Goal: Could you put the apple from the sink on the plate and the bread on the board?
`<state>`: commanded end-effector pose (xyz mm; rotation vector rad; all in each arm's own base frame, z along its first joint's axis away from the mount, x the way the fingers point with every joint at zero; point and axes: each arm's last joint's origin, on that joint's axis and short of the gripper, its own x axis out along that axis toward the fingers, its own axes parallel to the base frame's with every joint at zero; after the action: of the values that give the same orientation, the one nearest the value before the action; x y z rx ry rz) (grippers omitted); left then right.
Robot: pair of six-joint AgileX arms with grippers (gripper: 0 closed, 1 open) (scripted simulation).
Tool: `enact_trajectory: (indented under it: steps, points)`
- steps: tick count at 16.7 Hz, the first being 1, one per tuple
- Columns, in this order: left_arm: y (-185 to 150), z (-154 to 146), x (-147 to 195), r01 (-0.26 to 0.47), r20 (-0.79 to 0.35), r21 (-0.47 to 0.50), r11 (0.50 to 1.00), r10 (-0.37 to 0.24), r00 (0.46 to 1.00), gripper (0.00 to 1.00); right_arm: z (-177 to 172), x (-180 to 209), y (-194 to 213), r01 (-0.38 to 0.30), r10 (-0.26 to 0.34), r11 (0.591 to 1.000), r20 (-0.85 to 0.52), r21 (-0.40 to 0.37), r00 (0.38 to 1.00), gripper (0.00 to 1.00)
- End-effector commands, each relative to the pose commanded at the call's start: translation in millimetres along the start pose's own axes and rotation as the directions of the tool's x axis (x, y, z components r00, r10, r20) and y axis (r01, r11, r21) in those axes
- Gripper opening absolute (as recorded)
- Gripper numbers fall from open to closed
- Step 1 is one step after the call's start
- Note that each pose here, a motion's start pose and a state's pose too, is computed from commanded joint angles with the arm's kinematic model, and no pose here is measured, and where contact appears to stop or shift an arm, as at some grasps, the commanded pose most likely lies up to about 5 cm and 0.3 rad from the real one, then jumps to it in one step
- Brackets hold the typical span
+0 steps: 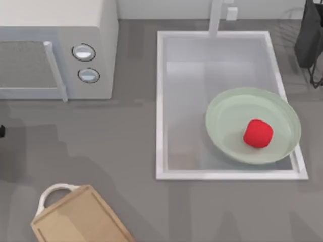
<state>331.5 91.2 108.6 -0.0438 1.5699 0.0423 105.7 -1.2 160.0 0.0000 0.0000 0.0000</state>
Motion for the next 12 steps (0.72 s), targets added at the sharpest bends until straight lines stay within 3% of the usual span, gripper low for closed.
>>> enact_trajectory:
  steps: [6, 12]
  points:
    - [8, -8, -16, 0.009, -0.005, -0.011, 1.0, -0.009, 1.0, 0.0, 0, 0, 0, 0.0, 0.0, 1.0, 0.0, 0.0, 1.0, 1.0]
    - [12, -6, -80, -0.001, 0.068, -0.004, 1.0, 0.001, 0.998, 0.0, 0, 0, 0, 0.0, 0.0, 1.0, 0.0, 0.0, 1.0, 1.0]
